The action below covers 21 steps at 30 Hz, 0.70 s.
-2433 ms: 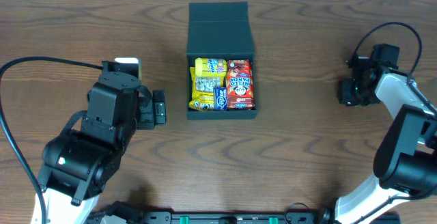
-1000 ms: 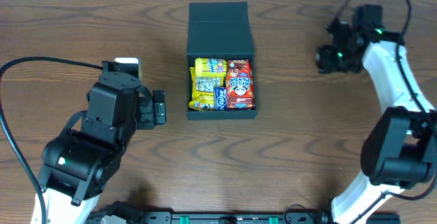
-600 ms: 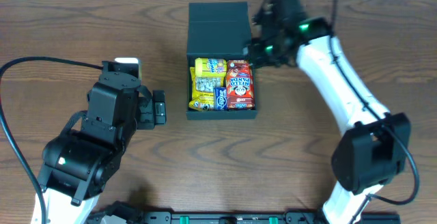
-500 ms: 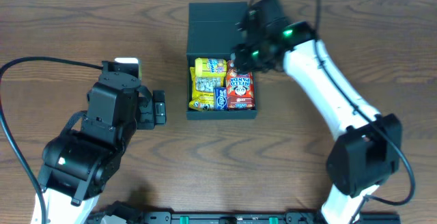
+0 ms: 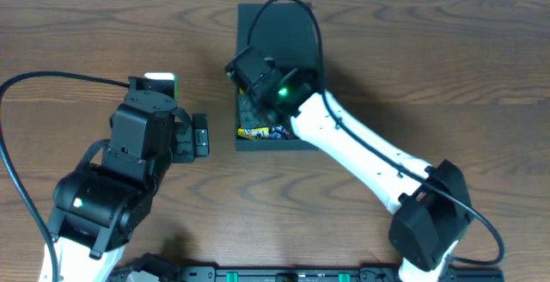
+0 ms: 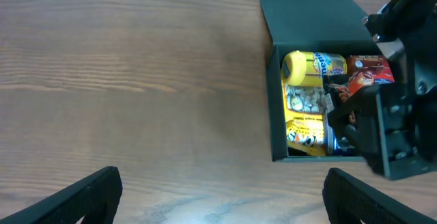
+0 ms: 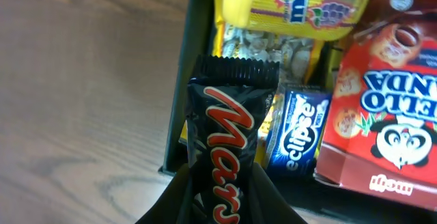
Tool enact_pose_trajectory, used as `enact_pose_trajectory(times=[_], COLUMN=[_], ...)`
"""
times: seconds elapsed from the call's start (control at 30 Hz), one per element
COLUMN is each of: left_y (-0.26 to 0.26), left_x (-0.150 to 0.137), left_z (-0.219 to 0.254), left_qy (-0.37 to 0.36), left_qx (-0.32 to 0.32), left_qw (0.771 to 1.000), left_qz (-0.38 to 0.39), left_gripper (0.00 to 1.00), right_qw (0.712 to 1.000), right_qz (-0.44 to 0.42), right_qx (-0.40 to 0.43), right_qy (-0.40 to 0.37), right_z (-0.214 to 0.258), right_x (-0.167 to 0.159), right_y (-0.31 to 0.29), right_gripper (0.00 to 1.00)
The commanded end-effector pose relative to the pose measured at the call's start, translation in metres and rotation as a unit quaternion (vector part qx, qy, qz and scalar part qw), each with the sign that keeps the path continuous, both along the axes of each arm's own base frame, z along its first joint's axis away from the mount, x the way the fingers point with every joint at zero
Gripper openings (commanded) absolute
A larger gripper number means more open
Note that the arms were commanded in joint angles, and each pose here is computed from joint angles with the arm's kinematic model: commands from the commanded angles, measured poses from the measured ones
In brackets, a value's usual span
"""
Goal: Pack container
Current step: 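Carry the Mars bar left and lower it into the black box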
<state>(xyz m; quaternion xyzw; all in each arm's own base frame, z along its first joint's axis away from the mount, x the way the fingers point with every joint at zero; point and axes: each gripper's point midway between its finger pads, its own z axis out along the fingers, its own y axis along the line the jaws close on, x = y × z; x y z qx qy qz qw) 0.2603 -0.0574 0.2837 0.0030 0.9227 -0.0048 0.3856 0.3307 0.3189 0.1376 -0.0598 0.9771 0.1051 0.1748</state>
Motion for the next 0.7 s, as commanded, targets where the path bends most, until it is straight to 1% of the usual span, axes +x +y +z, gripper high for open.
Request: enact_pose_trajectory(times=[0.0, 0.37, 0.53, 0.57, 0.6, 0.63, 0.67], left_y=[0.003, 0.003, 0.003, 0.003, 0.003, 0.003, 0.003], left_x=[0.001, 0.001, 0.001, 0.001, 0.001, 0.001, 0.001], left_z=[0.008, 0.008, 0.008, 0.008, 0.008, 0.008, 0.008], left_qy=[-0.01, -0.01, -0.01, -0.01, -0.01, -0.01, -0.01], left_qx=[0.006, 0.006, 0.006, 0.006, 0.006, 0.006, 0.006], left_qw=[1.0, 1.0, 1.0, 1.0, 1.0, 1.0, 1.0], left_qz=[0.002, 0.002, 0.002, 0.002, 0.002, 0.002, 0.002], left_gripper=[0.95, 0.95, 0.95, 0.95, 0.95, 0.95, 0.95], right_qw=[0.997, 0.996, 0.996, 0.995, 0.995, 0.995, 0.995], right_qz=[-0.063, -0.06, -0.063, -0.063, -0.064, -0.064, -0.064], right_qx=[-0.027, -0.063, -0.07, -0.071, -0.071, -0.071, -0.071], right_qy=[-0.026, -0.002, 0.004, 0.005, 0.005, 0.005, 0.005], right_z=[-0.005, -0.056, -0.064, -0.064, -0.065, -0.065, -0.065], right_x=[0.005, 0.008, 0.01, 0.01, 0.01, 0.01, 0.01], right_y=[-0.011, -0.009, -0.012, -0.013, -0.013, -0.013, -0.013], right_gripper=[0.11, 0.13, 0.15, 0.19, 0.31, 0.5, 0.62])
